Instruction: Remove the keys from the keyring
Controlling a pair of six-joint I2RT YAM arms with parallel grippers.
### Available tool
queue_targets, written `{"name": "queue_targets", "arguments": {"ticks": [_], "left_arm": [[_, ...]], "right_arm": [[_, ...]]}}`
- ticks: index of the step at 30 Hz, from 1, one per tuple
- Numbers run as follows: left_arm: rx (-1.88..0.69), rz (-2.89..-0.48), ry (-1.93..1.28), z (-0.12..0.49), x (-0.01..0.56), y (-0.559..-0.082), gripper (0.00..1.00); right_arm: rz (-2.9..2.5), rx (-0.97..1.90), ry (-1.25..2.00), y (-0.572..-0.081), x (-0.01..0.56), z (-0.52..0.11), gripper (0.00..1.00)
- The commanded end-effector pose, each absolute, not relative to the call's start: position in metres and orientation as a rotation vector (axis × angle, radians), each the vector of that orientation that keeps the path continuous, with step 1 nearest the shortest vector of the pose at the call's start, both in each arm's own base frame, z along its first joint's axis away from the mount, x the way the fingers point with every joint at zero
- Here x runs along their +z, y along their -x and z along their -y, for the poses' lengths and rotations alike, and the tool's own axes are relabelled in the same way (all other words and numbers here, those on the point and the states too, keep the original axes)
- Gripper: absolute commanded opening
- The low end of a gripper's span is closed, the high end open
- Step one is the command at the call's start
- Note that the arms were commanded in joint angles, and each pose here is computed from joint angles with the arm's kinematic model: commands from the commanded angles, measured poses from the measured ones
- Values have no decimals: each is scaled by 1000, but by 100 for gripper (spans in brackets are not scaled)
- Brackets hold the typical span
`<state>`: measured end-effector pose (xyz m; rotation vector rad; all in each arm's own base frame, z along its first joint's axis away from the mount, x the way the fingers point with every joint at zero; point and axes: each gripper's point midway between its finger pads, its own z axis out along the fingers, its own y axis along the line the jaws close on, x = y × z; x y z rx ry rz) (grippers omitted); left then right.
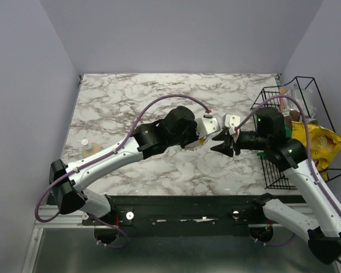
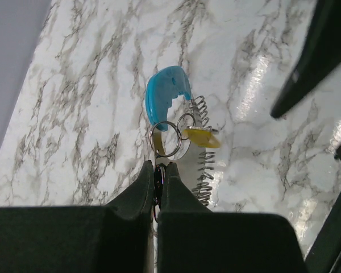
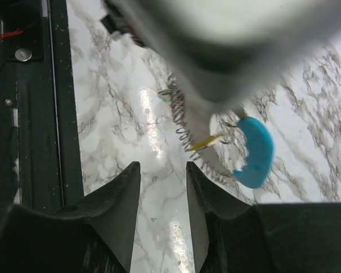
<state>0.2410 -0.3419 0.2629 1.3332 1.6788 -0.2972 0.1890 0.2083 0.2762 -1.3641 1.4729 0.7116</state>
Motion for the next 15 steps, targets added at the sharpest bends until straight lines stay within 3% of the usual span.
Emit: {"name": "queue_targets", "arguments": {"ticks": [1,15], "left_arm": [[-199,-1703,-1057,341,297,-276,0],[-242,-1735,-960,343,312,-284,0]], "right_arm": [[-1385,589,1321,-209,281,-228,45],[-1392,474,1033,-271,281,-236,43]]}}
